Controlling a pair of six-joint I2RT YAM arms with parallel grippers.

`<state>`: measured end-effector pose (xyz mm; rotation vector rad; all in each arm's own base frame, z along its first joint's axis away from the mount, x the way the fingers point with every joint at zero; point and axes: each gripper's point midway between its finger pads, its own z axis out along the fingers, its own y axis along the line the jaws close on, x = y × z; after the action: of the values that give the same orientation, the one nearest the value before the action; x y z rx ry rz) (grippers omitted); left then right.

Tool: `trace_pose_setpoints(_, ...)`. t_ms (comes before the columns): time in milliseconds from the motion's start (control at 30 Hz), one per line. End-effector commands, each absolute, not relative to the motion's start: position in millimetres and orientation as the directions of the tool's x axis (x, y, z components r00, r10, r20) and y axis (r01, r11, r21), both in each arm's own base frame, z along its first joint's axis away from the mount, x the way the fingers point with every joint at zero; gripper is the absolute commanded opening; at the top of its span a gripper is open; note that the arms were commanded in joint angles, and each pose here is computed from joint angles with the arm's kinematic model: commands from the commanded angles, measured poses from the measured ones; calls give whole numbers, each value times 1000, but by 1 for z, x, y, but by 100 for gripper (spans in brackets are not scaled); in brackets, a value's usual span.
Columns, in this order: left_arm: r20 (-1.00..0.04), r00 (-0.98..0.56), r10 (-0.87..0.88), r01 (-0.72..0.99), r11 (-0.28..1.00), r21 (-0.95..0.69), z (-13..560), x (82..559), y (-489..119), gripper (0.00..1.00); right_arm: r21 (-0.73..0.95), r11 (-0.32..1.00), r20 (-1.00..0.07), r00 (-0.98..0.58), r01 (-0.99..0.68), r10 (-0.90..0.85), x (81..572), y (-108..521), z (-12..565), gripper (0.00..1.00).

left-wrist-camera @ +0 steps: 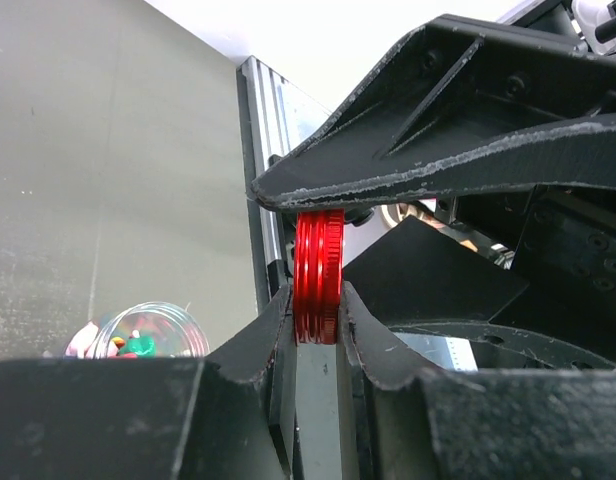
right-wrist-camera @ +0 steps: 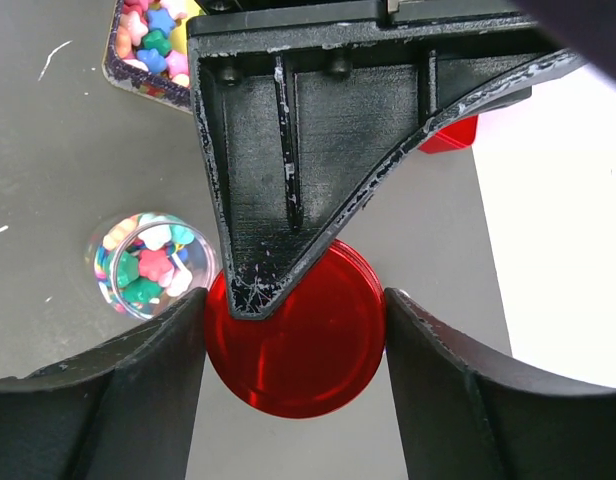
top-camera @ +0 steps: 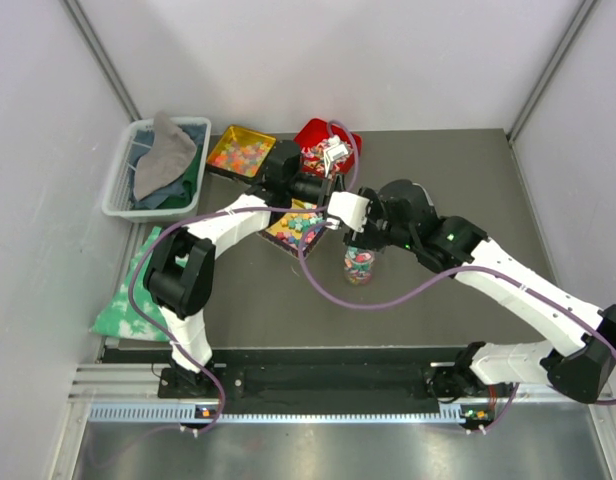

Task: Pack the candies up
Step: Pick up the bottle lid at the center of the board.

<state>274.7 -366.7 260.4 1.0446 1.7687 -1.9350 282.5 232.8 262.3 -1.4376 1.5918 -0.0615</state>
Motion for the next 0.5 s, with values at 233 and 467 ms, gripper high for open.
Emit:
trace_pose_setpoints(233, -740, -629, 237, 703, -231, -672, 272, 272, -369, 37, -607, 360, -652, 186, -708, -735, 284, 242, 300, 53)
trace_pose_setpoints(467, -758, -619, 205, 728, -212, -652, 277, 288, -363, 88, -611, 361, -645, 178, -704, -744, 278, 233, 299, 53)
